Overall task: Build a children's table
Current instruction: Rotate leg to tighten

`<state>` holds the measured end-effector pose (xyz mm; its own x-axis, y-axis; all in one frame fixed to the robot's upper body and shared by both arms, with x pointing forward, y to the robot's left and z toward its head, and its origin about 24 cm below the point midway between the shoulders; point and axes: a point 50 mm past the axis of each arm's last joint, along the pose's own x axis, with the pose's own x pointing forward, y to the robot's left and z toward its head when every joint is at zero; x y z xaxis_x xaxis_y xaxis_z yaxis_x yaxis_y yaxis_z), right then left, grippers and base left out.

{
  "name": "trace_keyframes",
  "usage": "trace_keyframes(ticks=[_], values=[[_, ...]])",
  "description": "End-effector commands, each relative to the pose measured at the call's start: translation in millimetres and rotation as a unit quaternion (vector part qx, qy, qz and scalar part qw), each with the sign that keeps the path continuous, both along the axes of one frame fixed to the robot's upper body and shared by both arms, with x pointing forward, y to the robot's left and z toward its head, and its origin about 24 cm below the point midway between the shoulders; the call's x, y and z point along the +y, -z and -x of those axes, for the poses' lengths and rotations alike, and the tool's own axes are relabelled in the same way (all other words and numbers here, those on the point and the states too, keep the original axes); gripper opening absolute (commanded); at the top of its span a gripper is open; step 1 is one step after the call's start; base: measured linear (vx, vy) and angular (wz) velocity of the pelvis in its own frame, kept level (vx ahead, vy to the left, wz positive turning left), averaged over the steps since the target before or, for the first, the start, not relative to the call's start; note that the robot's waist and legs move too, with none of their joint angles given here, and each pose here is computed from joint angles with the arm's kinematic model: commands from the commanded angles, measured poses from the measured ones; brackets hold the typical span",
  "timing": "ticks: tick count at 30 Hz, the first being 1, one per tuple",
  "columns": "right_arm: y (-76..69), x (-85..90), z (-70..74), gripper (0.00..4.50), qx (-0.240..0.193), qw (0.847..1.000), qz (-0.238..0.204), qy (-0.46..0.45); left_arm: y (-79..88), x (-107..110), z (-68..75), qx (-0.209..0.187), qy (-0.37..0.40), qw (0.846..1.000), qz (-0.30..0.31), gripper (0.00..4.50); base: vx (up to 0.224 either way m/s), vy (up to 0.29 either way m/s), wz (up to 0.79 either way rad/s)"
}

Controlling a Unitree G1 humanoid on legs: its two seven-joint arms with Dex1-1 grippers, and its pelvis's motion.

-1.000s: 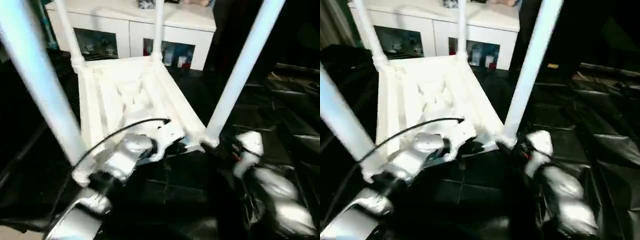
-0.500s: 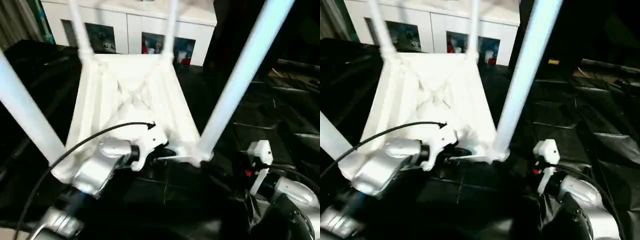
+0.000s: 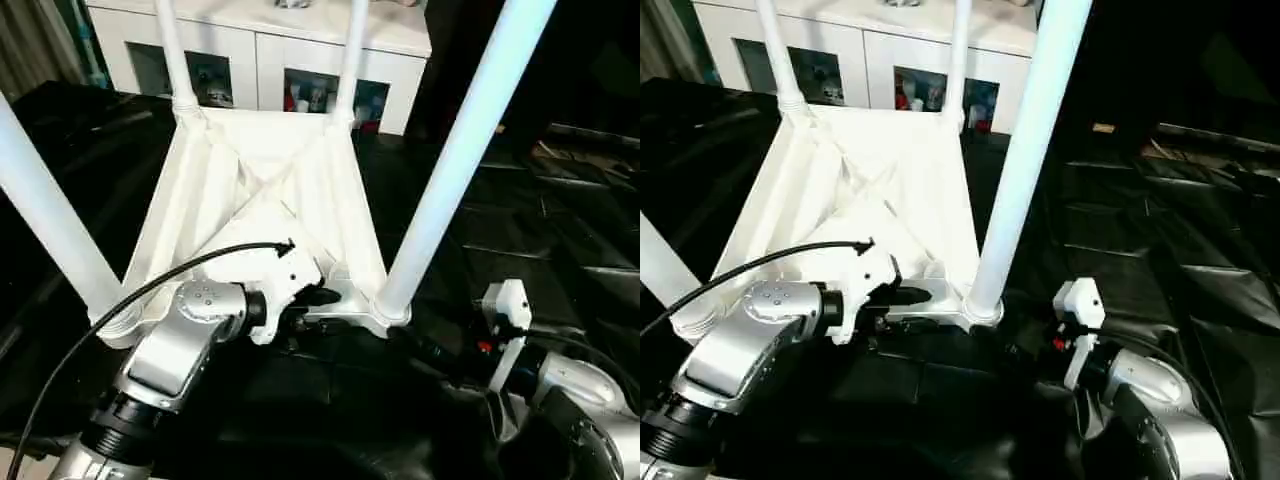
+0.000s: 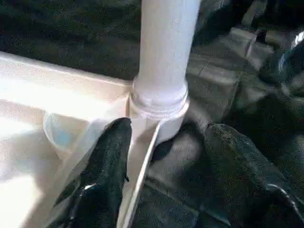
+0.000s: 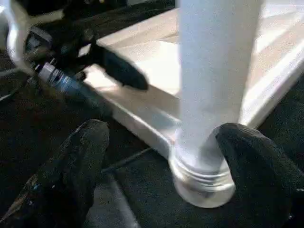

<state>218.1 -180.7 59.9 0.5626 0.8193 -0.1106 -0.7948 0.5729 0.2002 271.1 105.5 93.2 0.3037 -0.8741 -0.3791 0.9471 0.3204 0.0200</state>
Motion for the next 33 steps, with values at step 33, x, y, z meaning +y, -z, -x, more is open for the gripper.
trace_keyframes(ticks=[33], values=[[15.5, 32.1, -73.1, 3.99, -0.012, 0.974, -0.037, 0.224, 5.6, 103, 68.3, 0.144, 0.069, 0.983, -0.097, 3.5, 0.0, 0.0, 0.0]])
